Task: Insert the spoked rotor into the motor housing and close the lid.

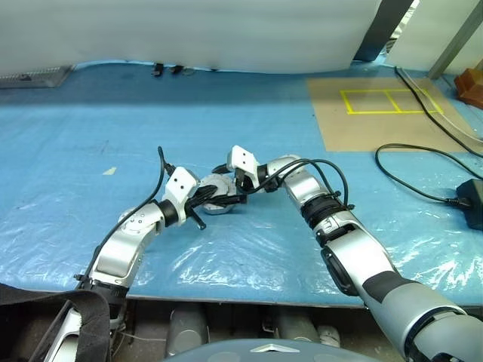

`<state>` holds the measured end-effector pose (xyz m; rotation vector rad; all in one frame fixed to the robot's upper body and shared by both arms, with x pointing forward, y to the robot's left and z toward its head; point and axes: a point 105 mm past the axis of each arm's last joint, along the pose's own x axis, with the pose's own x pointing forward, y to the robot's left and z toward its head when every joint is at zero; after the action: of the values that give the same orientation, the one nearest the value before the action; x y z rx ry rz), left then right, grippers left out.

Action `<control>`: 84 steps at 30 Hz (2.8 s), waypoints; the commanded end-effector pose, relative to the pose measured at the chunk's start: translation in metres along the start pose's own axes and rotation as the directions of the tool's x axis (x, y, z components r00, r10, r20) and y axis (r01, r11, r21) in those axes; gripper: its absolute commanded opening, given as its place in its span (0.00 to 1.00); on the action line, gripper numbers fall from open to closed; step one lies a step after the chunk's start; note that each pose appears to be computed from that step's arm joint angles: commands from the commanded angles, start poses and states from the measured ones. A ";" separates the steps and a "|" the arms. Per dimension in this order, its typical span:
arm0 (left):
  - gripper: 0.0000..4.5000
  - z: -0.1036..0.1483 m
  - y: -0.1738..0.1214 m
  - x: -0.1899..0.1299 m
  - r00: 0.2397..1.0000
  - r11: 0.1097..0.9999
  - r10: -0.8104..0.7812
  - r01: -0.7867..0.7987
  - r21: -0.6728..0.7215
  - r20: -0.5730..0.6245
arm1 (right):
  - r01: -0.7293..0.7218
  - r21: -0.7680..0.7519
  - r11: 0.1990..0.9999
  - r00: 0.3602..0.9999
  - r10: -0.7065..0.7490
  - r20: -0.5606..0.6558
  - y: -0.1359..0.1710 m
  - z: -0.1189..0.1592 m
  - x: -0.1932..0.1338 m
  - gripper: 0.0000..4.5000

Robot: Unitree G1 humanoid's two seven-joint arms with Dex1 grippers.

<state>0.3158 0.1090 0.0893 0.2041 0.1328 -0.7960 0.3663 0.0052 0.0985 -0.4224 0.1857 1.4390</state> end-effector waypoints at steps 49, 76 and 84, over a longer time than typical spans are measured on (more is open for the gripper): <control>0.00 -0.011 0.006 -0.009 0.997 0.994 0.075 -0.073 -0.084 0.022 | -0.001 0.956 0.294 0.999 -0.030 0.010 0.033 -0.030 -0.003 0.26; 0.92 0.004 0.027 -0.090 0.718 0.526 0.635 -0.133 -0.840 0.284 | -0.290 0.899 0.329 0.892 -0.247 0.378 -0.014 0.058 0.001 0.26; 0.99 0.016 0.026 -0.077 0.730 0.446 0.599 0.037 -0.894 0.329 | -0.340 0.881 0.329 0.871 -0.242 0.427 -0.014 0.069 0.000 0.26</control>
<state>0.2818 0.1773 0.1175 -1.0055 -0.1315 -0.2762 0.3714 0.0222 0.1284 0.9390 0.7044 1.0817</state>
